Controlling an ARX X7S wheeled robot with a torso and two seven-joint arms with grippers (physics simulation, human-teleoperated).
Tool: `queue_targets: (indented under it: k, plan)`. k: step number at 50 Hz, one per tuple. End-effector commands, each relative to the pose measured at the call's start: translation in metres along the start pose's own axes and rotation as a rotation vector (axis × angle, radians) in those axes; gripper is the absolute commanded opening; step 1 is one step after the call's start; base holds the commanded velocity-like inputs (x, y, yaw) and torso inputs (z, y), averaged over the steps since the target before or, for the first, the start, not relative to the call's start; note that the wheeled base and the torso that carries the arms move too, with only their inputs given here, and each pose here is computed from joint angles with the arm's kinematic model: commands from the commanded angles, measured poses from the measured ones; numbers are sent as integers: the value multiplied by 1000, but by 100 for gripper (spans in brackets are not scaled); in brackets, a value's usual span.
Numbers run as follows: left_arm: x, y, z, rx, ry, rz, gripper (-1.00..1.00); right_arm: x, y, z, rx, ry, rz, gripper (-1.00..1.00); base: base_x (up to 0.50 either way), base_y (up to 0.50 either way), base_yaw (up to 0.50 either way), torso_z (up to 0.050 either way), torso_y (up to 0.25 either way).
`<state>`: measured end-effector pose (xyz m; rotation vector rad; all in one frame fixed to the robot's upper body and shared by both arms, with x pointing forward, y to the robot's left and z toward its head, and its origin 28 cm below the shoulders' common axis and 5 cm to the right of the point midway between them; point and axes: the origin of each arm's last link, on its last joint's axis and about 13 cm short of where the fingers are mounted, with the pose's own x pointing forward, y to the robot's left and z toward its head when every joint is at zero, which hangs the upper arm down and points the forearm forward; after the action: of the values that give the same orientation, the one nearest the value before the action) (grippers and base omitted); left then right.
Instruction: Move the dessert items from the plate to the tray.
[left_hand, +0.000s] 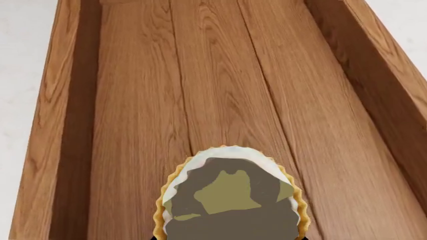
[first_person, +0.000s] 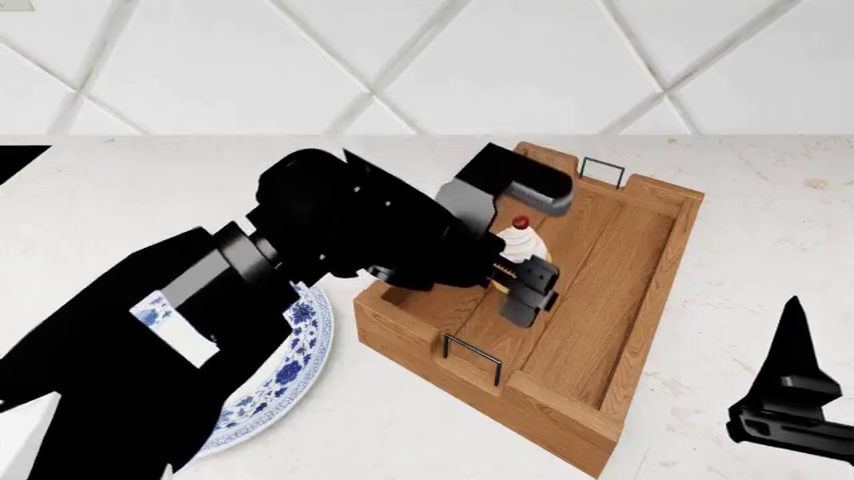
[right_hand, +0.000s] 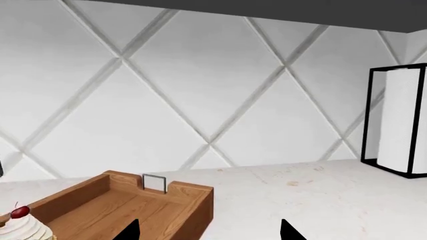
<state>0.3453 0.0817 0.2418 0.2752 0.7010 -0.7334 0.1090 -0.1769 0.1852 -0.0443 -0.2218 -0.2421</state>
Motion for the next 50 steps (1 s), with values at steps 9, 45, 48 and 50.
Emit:
queue_targets:
  k: [9, 45, 48, 50]
  plan:
    - [9, -2, -7, 2, 24, 12, -100, 12, 2, 2, -5, -2, 1, 100, 0, 0, 0, 0, 0]
    - [-46, 4, 14, 10, -111, 1, 100, -26, -2, 0, -8, -8, 8, 100, 0, 0, 0, 0, 0]
    - [-60, 2, 19, -1, -141, -22, 100, -12, 2, 17, -4, -2, 10, 100, 0, 0, 0, 0, 0]
    - [-67, 1, 20, -5, -154, -37, 100, -10, 2, 19, -1, 2, 10, 100, 0, 0, 0, 0, 0]
